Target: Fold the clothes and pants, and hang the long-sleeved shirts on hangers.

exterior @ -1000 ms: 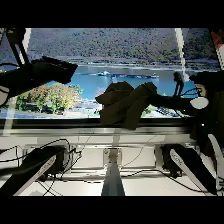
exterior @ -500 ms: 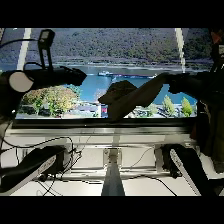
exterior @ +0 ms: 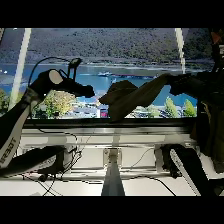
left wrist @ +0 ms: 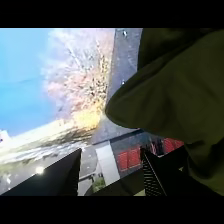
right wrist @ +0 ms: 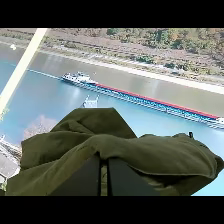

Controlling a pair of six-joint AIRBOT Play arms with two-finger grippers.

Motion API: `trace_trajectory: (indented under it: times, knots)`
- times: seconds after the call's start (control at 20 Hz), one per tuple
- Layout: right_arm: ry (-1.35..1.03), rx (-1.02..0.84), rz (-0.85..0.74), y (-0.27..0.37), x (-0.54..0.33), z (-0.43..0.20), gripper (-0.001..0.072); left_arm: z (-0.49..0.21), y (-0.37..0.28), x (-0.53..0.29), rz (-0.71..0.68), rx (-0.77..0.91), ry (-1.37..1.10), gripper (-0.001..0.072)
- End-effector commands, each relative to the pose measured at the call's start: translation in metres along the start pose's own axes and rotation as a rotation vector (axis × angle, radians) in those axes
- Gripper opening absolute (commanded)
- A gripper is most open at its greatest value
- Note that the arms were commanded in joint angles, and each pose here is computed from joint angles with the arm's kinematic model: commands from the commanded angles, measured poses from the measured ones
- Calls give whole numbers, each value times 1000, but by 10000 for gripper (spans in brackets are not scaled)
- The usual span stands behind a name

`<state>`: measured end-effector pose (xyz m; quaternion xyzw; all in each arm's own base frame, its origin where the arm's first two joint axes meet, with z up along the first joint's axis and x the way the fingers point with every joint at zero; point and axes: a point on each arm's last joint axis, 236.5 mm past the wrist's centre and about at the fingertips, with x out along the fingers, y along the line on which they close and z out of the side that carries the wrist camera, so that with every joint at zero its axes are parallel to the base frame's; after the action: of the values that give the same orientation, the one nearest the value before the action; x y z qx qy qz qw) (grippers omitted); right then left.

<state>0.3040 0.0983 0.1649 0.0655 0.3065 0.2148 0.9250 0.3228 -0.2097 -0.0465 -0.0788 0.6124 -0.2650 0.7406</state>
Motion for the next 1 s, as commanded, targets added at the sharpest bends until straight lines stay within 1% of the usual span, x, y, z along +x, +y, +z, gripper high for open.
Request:
trace_trajectory:
  times: [0.0,0.1,0.25,0.5,0.55,0.65,0.7,0.85,0.95]
  knots:
    - [0,-3,-1,0,0,0,16,-15,-4,39,-103,45,89,403]
    - [0,-3,0,0,0,0,16,-24,4,56,-109,86,135,404]
    - [-1,-3,-1,0,0,0,16,-33,10,71,-116,62,173,403]
    - [-1,-3,-1,0,0,0,16,3,-2,77,-173,-52,27,398]
    - [-1,-3,-1,0,0,0,16,6,-6,77,-192,-75,17,331]
    - [-2,-3,-1,0,0,0,16,1,-9,78,-195,-65,37,72]
    - [-1,-3,-1,0,0,0,16,-4,-11,78,-197,-50,57,15]
    - [-18,-3,-8,-2,0,4,16,-16,-15,78,-198,-2,107,14]
    - [-54,-14,-39,-9,-1,13,16,-5,-15,69,-208,3,88,14]
